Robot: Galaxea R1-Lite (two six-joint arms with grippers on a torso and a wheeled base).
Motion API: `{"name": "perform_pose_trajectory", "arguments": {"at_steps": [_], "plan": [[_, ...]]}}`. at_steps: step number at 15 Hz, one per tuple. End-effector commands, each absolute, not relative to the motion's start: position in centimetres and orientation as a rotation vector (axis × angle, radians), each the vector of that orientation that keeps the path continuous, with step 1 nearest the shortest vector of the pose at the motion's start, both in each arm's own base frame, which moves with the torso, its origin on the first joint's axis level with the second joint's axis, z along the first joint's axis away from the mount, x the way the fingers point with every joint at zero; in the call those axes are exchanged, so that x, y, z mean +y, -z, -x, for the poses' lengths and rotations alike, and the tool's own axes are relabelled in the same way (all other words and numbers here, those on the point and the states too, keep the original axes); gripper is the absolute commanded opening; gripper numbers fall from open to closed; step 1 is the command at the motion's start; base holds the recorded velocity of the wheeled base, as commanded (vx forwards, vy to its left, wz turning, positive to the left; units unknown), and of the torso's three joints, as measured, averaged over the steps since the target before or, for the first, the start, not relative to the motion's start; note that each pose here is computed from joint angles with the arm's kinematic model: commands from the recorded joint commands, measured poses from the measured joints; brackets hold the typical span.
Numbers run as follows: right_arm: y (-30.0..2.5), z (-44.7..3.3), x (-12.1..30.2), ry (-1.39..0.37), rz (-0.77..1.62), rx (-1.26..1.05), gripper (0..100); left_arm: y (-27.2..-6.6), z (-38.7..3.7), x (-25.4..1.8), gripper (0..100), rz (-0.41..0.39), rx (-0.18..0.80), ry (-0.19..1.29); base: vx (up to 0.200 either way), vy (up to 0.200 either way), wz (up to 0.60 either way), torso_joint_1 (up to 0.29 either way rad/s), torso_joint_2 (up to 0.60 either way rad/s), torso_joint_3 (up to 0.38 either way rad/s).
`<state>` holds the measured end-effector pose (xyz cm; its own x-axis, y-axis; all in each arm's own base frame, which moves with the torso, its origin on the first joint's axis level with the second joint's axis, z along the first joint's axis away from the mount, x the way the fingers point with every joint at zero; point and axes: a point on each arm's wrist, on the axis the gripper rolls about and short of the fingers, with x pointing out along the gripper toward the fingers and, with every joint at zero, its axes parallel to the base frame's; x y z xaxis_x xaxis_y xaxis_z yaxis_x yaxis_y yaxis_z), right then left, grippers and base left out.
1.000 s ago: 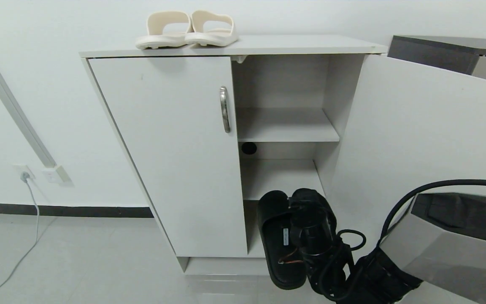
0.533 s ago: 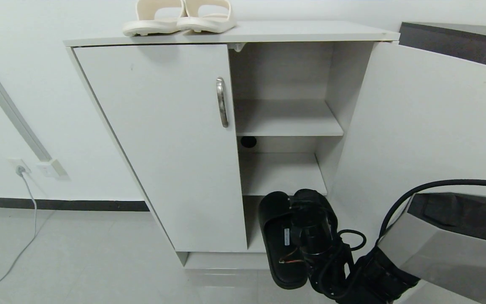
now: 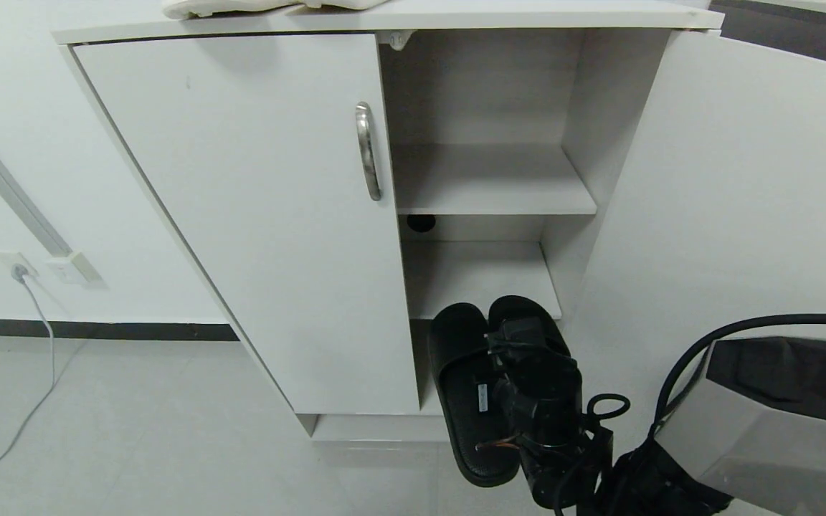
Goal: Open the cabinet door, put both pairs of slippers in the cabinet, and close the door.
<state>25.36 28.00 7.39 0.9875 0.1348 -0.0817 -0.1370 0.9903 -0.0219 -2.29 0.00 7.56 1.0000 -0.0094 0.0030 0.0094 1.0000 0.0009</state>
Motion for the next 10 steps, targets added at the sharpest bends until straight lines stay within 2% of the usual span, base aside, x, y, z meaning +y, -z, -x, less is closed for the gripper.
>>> {"name": "perform_pose_trajectory", "arguments": {"at_steps": [1, 4, 10], "plan": [[-7.9, -24.7, 27.5, -0.121, 0.047, 0.044, 0, -7.6, 2.3, 0.0, 0, -0.002, -0.002, 0.009, 0.0, 0.0, 0.0, 0.0, 0.0, 0.0], [-8.7, -23.9, 26.8, -0.115, 0.048, 0.042, 0, -7.6, 2.3, 0.0, 0, 0.0, -0.002, 0.009, 0.0, 0.0, 0.0, 0.0, 0.0, 0.0], [-8.2, -24.0, 26.0, -0.066, 0.073, 0.061, 0, -7.6, 2.3, 0.0, 0, 0.0, -0.002, 0.009, 0.0, 0.0, 0.0, 0.0, 0.0, 0.0]]}}
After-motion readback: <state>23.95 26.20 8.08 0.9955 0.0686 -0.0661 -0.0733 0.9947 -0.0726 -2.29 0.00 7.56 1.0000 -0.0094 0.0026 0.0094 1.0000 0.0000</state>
